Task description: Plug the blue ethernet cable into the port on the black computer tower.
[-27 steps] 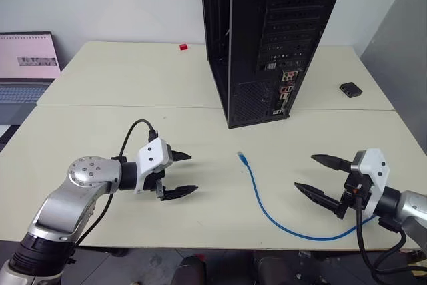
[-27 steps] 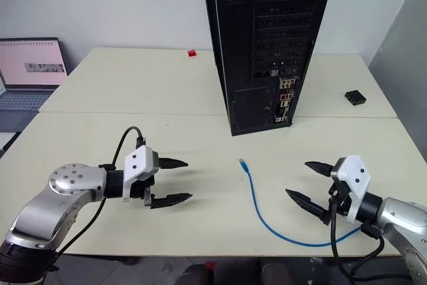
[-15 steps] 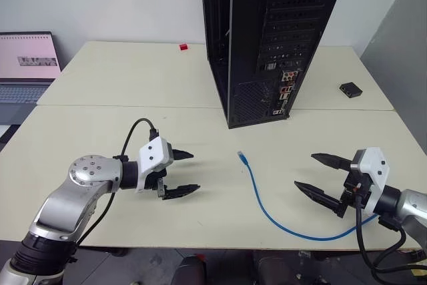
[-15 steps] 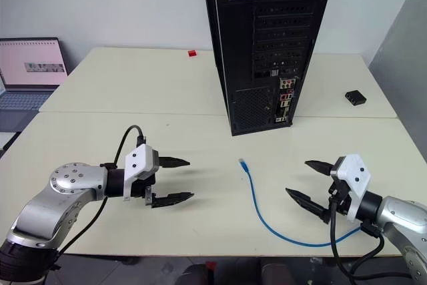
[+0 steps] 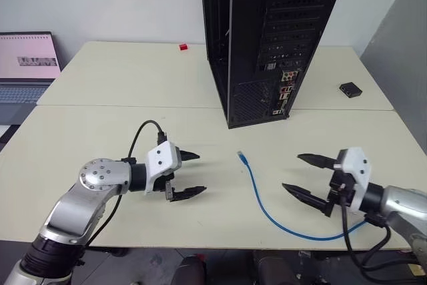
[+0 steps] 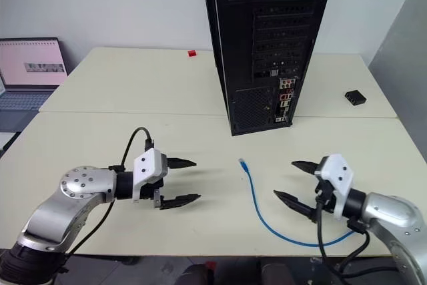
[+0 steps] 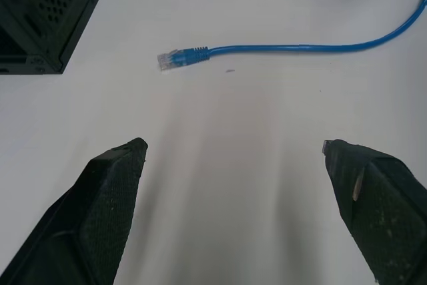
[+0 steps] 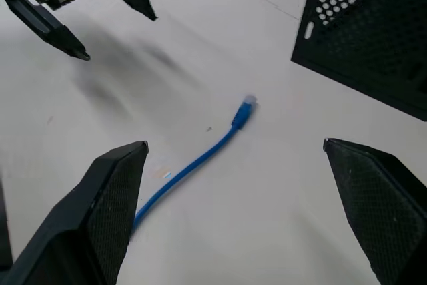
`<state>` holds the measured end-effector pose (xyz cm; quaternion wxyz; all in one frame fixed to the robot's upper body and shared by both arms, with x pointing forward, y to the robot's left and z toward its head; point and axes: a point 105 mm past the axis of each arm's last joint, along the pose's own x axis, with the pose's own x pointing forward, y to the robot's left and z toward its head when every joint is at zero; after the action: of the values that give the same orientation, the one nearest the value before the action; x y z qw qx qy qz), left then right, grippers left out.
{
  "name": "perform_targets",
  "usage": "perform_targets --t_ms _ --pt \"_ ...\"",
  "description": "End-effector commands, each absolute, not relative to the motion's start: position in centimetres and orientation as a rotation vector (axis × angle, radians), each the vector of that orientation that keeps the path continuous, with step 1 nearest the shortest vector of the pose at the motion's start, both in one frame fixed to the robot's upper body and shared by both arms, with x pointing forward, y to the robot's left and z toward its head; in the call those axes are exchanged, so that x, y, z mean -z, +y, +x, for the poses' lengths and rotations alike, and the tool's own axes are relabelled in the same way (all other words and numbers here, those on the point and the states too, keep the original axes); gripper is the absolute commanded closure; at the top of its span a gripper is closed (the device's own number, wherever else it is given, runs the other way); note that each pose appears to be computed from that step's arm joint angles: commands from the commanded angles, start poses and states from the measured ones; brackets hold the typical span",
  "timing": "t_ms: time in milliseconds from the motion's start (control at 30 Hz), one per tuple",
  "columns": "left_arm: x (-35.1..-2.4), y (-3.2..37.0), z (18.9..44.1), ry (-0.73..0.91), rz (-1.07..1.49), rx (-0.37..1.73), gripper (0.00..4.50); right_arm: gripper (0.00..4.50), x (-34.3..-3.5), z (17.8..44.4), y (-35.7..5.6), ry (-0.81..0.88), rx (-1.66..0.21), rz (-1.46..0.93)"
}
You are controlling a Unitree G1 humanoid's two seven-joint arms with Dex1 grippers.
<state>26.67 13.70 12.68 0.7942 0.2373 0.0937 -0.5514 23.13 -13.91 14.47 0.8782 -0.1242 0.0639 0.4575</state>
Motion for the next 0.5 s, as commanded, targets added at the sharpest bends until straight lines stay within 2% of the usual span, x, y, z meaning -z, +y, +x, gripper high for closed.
perform_targets --t_ms 33,200,500 --pt "-13.6 13.5 27.5 0.149 0.535 1.182 0.00 0.04 -14.2 24.4 -12.1 0.087 -0.933 -0.299" --pt "-13.3 13.3 28.0 0.147 0.592 1.200 0.00 0.04 -12.5 27.9 -10.4 0.066 -0.796 -0.289" --pt "-12.8 12.8 28.0 0.143 0.597 1.235 0.00 0.04 -9.6 29.7 -6.5 0.091 -0.818 -0.252"
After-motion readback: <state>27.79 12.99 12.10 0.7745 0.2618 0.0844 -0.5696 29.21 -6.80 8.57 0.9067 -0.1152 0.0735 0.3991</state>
